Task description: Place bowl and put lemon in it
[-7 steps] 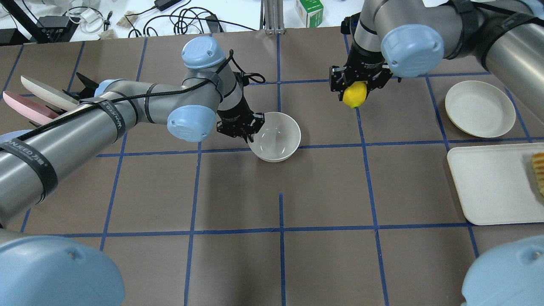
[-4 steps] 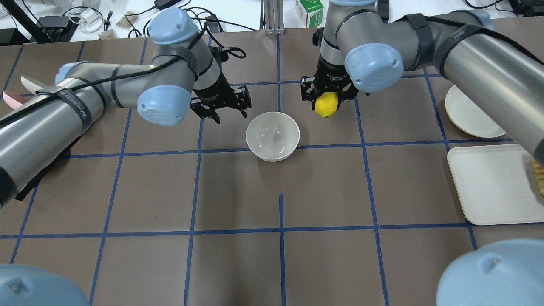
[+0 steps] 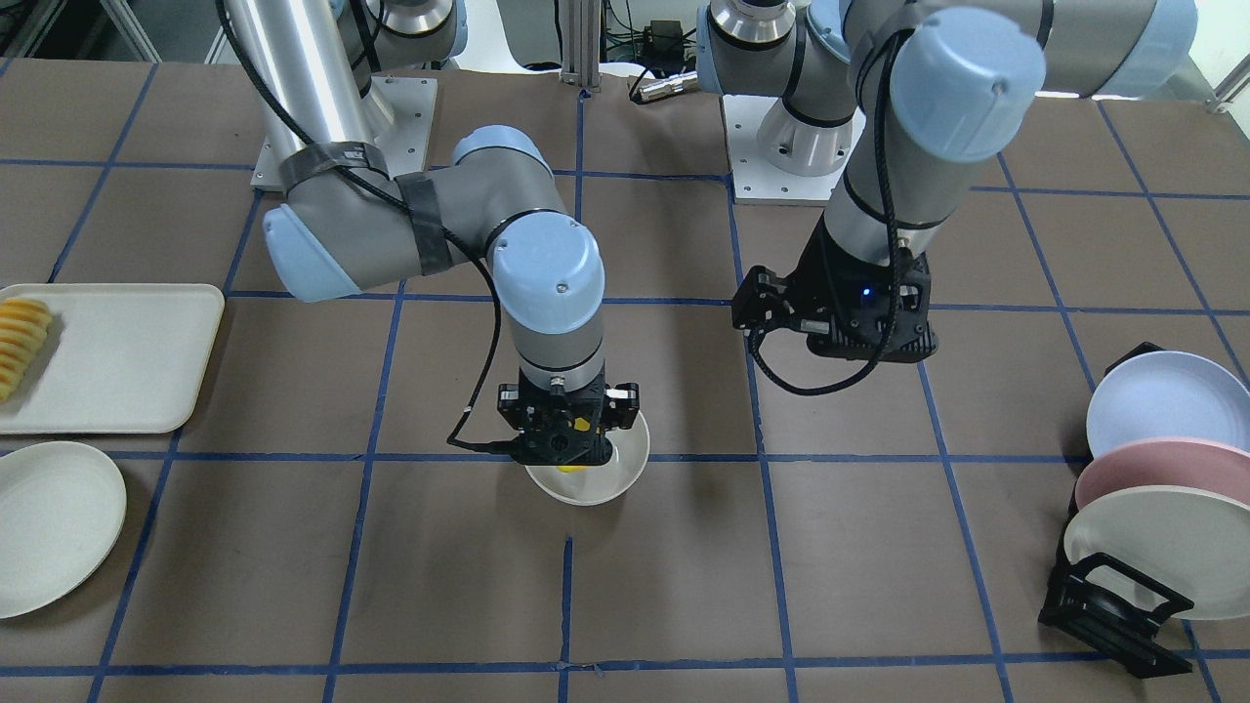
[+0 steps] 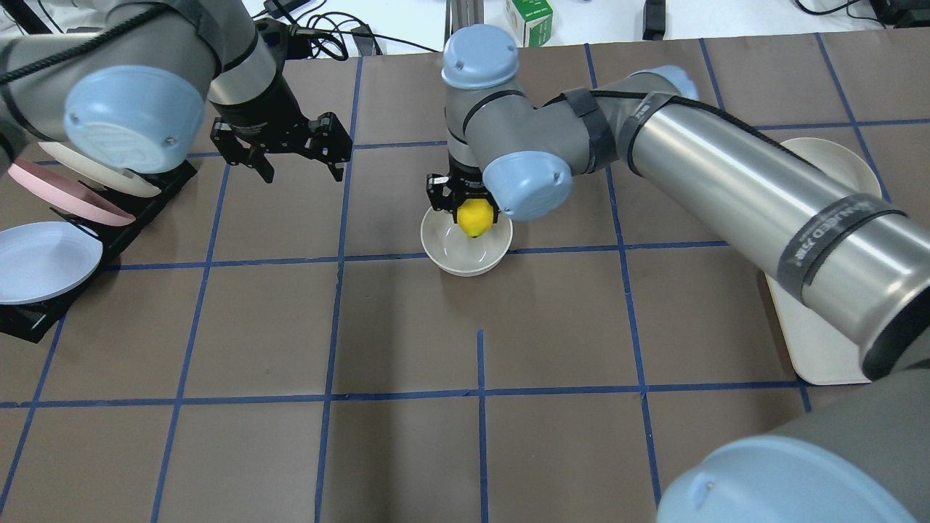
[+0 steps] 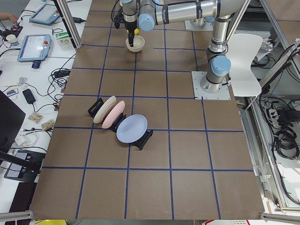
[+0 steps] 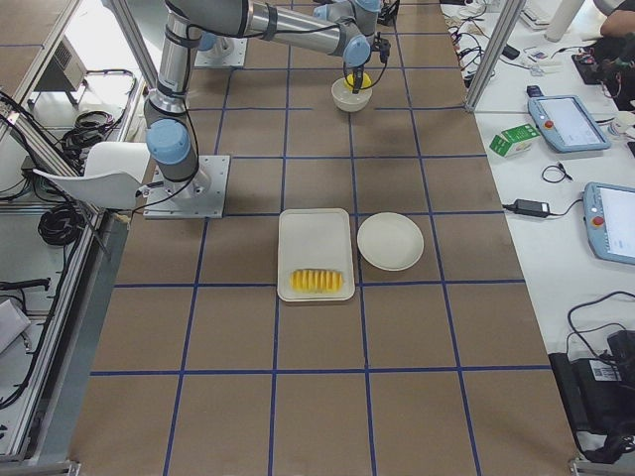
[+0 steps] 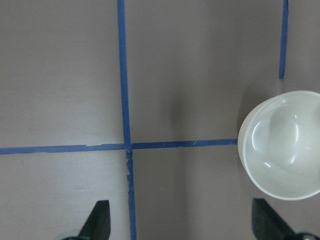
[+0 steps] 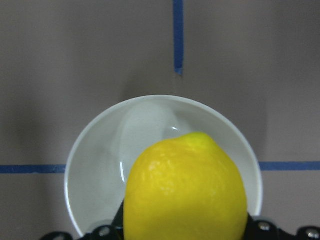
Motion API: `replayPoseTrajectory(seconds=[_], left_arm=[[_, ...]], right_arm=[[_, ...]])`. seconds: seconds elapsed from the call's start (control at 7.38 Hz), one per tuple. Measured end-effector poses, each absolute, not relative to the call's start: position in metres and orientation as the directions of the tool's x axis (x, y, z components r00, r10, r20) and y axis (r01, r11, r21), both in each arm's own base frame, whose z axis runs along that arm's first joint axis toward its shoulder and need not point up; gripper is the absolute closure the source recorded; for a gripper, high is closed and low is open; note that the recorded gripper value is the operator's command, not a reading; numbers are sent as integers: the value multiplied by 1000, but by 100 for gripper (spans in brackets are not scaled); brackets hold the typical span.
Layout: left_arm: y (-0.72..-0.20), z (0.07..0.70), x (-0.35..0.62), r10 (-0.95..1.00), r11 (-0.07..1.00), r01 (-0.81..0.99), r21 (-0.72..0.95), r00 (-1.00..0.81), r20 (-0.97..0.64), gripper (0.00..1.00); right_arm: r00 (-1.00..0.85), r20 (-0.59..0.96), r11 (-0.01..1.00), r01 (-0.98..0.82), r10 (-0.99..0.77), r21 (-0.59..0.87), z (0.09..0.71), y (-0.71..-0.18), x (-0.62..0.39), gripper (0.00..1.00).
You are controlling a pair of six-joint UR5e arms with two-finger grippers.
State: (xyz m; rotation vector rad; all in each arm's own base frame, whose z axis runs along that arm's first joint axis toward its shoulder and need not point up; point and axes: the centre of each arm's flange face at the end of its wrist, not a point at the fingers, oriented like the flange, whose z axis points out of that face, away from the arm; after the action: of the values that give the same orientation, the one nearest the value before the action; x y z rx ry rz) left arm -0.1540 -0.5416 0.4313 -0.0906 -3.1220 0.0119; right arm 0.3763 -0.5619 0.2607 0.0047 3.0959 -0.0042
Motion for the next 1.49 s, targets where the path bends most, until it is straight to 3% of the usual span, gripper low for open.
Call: replayPoseTrajectory(seconds=[0.14, 0.27, 0.41, 0.95, 1.49], left_arm=[[-534, 452, -151, 66, 998, 66, -18, -998, 3, 0], [-528, 465, -151, 71, 997, 71, -30, -997, -2, 0], [-523, 472, -154, 73, 997, 73, -39, -997, -4, 0], [-515, 493, -144, 53, 997, 53, -52, -999, -5, 0], [-511, 505, -120, 10, 998, 10, -68, -1000, 4, 0]], right_arm=[[-999, -42, 1000, -13, -13, -5, 242, -557, 389, 80], [-999, -38, 1000, -24, -24, -5, 231, -554, 392, 7], [-999, -34, 1000, -31, -31, -2, 225, -552, 392, 0], [-999, -22, 999, -38, -38, -13, 241, -554, 382, 0], [-996, -16, 997, 83, 83, 11, 410, -548, 252, 0]])
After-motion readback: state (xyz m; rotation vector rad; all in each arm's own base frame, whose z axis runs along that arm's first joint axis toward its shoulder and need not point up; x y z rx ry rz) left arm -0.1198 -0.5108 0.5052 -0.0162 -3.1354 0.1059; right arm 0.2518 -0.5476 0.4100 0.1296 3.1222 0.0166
